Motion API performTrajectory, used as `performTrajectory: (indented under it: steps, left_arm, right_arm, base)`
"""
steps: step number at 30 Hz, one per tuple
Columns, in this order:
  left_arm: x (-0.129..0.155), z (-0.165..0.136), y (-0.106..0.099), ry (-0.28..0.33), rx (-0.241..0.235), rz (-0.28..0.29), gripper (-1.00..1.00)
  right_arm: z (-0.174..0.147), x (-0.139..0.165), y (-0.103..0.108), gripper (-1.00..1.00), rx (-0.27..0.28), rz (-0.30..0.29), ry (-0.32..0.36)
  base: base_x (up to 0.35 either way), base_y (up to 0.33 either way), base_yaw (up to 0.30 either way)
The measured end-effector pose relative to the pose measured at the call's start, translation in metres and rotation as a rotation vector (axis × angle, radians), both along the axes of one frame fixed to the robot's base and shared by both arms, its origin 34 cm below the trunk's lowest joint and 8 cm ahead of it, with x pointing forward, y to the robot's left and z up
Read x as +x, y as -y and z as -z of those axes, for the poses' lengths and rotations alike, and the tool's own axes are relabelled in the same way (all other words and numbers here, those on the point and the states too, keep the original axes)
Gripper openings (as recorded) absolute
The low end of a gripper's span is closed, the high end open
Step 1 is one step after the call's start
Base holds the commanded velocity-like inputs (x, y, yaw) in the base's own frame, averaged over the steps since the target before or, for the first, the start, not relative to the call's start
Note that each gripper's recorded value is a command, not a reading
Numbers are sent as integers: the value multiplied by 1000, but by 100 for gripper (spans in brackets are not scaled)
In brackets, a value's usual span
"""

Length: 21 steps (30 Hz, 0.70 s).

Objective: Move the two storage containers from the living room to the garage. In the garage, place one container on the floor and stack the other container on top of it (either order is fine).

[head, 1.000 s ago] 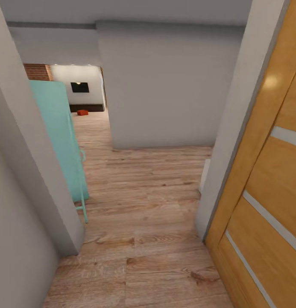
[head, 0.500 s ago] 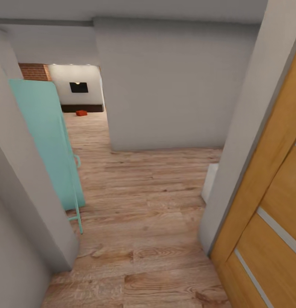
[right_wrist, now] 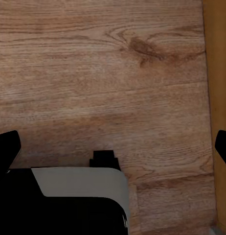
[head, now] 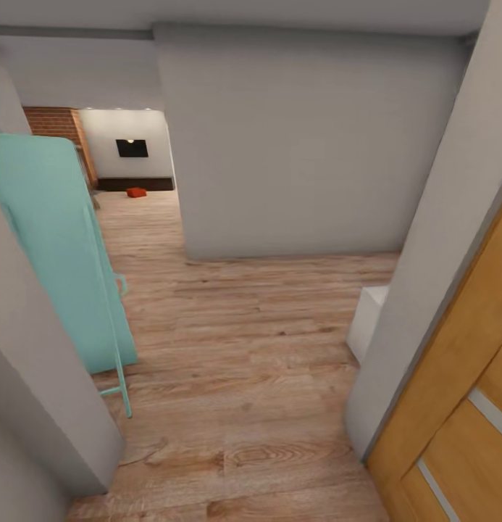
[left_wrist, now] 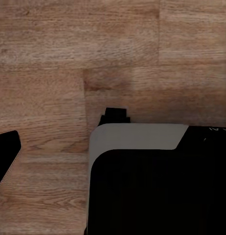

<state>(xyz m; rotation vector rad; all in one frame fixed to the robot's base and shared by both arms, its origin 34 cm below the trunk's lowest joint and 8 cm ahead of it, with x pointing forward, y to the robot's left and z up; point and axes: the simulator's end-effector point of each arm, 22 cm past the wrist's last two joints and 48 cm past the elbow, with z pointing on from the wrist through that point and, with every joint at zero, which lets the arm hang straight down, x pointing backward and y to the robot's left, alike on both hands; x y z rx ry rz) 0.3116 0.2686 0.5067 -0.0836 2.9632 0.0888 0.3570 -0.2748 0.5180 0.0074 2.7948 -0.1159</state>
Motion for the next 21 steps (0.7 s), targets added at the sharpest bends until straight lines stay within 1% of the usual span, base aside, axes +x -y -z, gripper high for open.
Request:
performTrajectory:
  steps: [15, 18, 21]
  left_arm:
    - [0, 0, 0, 0, 0, 0, 100]
    - [0, 0, 0, 0, 0, 0, 100]
    - [0, 0, 0, 0, 0, 0, 100]
  right_arm:
    - [0, 0, 0, 100, 0, 0, 0]
    - [0, 0, 0, 100, 0, 0, 0]
    - [0, 0, 0, 100, 1, 1, 0]
  base:
    - [341, 0, 1]
    - [341, 0, 120]
    - [341, 0, 238]
